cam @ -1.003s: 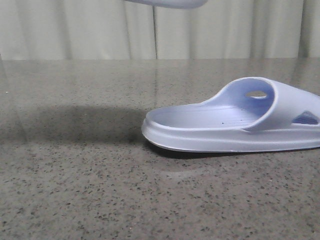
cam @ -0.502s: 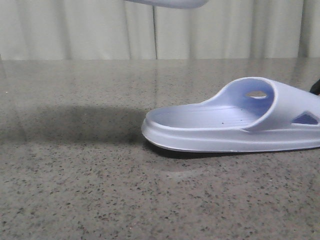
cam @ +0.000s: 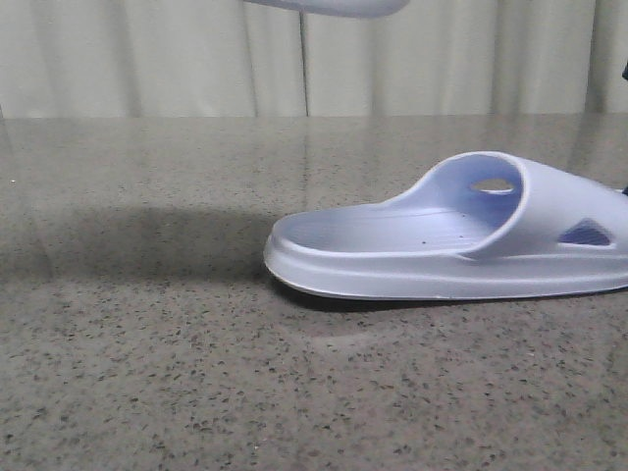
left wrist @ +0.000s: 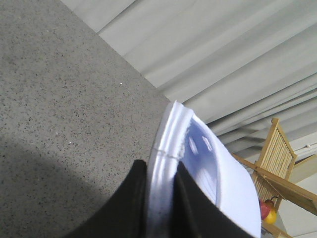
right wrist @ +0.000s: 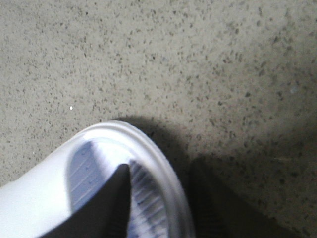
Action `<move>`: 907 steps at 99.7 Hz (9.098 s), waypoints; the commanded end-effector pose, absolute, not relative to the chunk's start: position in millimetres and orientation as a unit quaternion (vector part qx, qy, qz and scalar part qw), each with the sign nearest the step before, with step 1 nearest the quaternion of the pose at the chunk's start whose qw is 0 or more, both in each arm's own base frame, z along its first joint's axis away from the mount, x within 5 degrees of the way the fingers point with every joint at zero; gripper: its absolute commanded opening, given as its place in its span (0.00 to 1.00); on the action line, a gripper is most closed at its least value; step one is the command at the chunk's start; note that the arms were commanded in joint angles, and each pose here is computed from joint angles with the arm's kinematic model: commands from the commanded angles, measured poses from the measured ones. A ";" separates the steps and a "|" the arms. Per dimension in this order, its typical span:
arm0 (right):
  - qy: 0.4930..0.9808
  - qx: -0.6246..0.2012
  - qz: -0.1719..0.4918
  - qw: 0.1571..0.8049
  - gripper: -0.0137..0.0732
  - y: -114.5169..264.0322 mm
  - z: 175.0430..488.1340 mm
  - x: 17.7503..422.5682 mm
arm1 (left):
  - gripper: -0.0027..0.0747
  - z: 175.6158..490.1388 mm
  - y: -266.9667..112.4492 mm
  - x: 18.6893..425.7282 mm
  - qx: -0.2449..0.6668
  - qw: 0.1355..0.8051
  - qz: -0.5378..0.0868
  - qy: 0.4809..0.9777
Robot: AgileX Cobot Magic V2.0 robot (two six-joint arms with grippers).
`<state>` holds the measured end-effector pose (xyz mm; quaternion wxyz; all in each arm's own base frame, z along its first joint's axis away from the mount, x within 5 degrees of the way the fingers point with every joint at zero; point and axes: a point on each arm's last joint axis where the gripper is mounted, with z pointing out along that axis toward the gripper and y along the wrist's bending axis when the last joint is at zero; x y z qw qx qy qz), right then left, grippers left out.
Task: Insert blue slippers together front up
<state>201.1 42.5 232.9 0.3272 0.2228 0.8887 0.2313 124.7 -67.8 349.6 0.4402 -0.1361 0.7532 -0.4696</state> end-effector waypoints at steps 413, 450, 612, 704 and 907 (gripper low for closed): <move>0.727 0.143 0.451 0.498 0.03 119.3 324.4 165.0 | 0.06 351.3 -104.6 145.1 -0.136 0.243 -0.642 0.714; 0.731 0.095 0.413 0.534 0.03 127.7 323.9 173.9 | 0.06 351.2 -104.3 145.5 -0.132 0.250 -0.639 0.716; 0.673 -0.047 0.202 0.710 0.76 47.1 369.3 127.3 | 0.06 352.9 -102.2 149.0 -0.156 0.259 -0.643 0.704; 0.672 -0.066 0.196 0.712 0.76 43.5 371.3 115.4 | 0.06 283.3 -97.2 160.4 -0.236 0.242 -0.596 0.728; 0.685 -0.087 0.196 0.696 0.76 46.5 367.4 114.5 | 0.53 285.4 -77.6 187.5 -0.064 0.486 -0.359 0.794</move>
